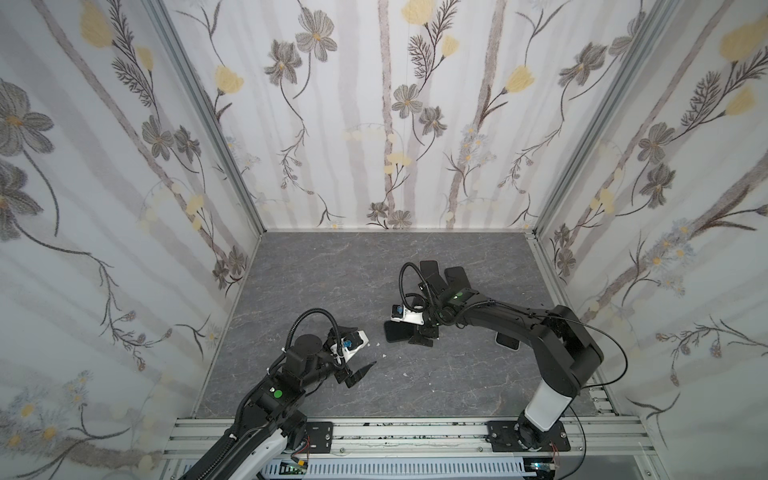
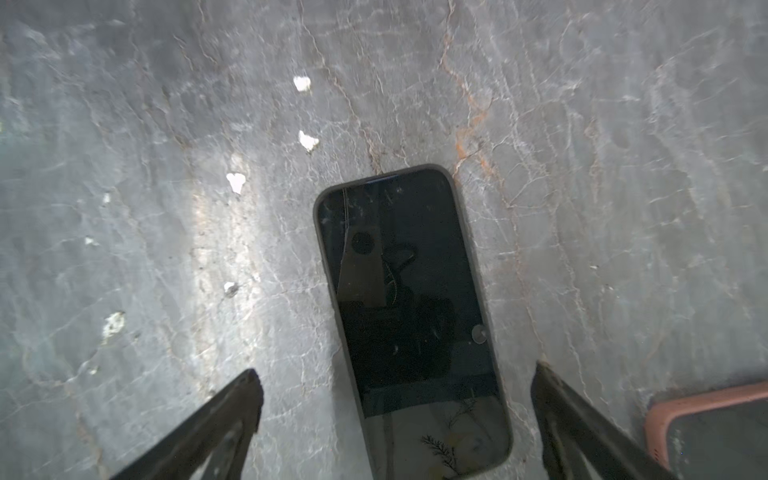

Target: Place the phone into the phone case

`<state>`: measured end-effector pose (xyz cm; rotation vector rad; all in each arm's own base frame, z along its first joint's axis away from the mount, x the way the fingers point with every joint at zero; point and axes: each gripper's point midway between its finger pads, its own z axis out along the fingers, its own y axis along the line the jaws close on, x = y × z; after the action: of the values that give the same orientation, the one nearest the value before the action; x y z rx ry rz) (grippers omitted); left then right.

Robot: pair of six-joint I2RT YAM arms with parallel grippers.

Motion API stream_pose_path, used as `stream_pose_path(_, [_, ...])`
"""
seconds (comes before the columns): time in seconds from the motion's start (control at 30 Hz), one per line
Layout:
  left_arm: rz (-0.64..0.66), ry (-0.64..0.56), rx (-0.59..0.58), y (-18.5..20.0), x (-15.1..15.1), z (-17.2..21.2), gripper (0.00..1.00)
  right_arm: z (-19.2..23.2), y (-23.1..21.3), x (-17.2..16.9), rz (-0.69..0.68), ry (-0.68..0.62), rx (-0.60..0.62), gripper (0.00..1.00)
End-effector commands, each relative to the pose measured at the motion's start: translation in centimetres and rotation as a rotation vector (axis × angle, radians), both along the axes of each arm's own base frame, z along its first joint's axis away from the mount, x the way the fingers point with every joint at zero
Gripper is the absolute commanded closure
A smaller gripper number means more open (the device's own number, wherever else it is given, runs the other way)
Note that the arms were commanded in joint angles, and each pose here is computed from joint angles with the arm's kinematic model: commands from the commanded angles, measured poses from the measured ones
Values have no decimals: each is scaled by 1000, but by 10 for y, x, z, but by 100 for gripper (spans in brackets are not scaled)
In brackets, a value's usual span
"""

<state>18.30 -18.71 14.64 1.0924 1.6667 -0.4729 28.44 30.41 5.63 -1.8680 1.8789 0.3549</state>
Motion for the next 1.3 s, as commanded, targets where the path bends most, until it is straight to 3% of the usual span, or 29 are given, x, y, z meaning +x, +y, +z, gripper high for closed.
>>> stream_pose_path(0.0, [-4,-50,-46,-4,4,12,0,-20,-3,0,34,37,-72,0])
stream_pose_path(0.13, [14,-56,-34,-1,6,6,0,-44,-4,14,2,34,-143,0])
stream_pose_path(0.27, [12,-68,-48,-2,5,8,0,-57,-3,8,7,111,-171,1])
stream_pose_path(0.5, [46,-113,-67,3,9,15,0,-64,0,11,-74,196,-198,28])
stream_pose_path(0.6, [110,-160,-71,11,17,23,0,-69,0,33,-228,200,-248,32])
stream_pose_path(0.8, [228,-230,-72,28,30,35,0,-88,1,87,-664,220,-337,40])
stream_pose_path(0.97, [301,-277,-83,39,36,45,0,-93,15,121,-1045,264,-231,39])
stream_pose_path(1.07, [340,-296,-99,45,39,51,0,-95,26,131,-1204,312,-149,38])
stream_pose_path(1.27, [428,-293,-126,55,49,58,0,-84,38,150,-1372,339,-4,28])
